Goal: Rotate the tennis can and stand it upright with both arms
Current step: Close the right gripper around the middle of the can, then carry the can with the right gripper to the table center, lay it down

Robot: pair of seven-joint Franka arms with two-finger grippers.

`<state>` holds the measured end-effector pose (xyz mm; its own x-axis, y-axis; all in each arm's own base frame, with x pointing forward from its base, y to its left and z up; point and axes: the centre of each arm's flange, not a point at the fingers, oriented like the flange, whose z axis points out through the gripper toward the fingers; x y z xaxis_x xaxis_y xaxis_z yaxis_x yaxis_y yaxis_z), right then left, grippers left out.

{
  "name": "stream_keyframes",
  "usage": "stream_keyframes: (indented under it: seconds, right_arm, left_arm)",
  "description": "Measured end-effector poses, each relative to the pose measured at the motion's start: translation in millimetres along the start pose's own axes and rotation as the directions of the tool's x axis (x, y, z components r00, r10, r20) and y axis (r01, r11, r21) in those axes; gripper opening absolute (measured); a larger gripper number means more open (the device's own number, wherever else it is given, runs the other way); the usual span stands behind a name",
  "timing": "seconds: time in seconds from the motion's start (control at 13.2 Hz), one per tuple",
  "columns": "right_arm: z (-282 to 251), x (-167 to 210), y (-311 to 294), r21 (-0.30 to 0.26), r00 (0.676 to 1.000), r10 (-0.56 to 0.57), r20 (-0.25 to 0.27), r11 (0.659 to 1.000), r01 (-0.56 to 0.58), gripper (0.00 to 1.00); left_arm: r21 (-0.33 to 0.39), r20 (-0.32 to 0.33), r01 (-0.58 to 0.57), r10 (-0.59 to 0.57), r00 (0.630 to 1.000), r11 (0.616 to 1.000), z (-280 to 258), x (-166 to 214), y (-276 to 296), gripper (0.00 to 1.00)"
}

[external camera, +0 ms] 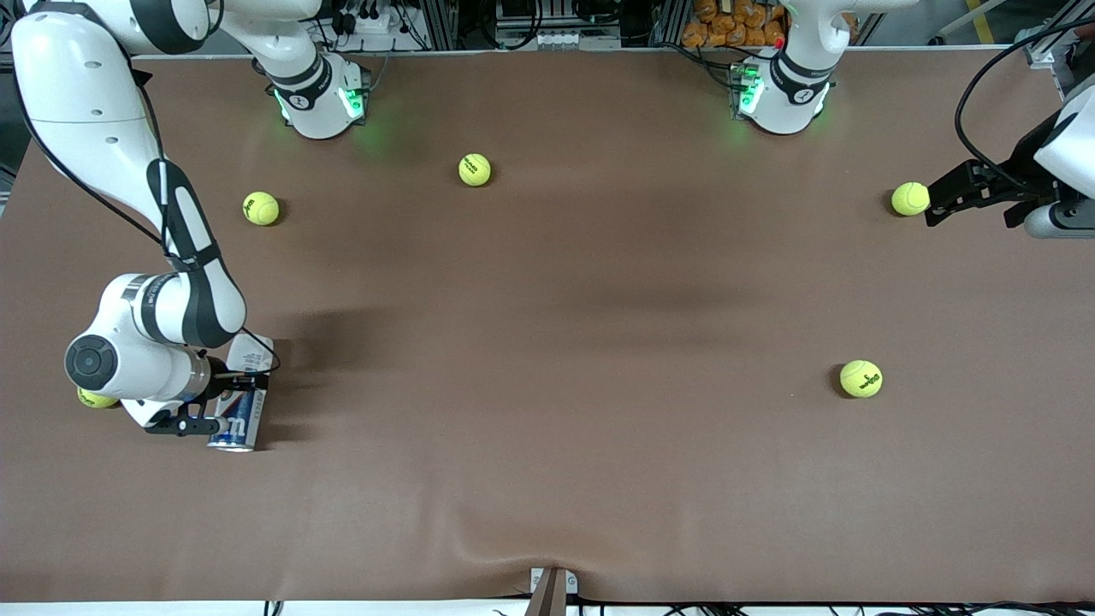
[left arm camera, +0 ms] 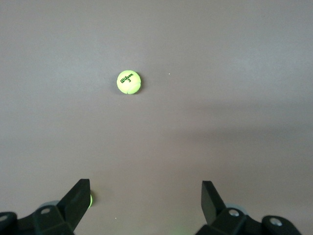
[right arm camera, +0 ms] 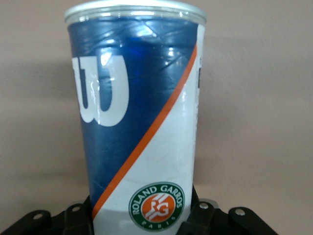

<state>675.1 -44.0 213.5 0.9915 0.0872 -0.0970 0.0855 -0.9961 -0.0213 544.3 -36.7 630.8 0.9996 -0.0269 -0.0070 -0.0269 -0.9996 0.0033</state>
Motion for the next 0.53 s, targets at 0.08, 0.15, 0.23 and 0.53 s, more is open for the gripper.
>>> stream_keyframes:
  seconds: [0.08,0.15,0.23,0.53]
  right_arm:
    - [-16,5,-12,0.010,0.996,-0.088,-0.007,0.996,0.088,0.67]
    - [-31,10,-28,0.019,0.983,-0.182,-0.017,0.983,0.183,0.67]
    - [-45,14,-46,0.027,0.955,-0.295,-0.035,0.955,0.296,0.67]
    - [-66,19,-139,0.025,0.673,-0.733,-0.097,0.674,0.738,0.67]
  left_arm:
    - [0.000,0.000,0.000,0.000,1.000,1.000,0,0,0,1.00]
    - [0.000,0.000,0.000,0.000,1.000,1.000,0,0,0,1.00]
    - [0.000,0.000,0.000,0.000,1.000,1.000,0,0,0,1.00]
    - [0.000,0.000,0.000,0.000,1.000,1.000,0,0,0,1.00]
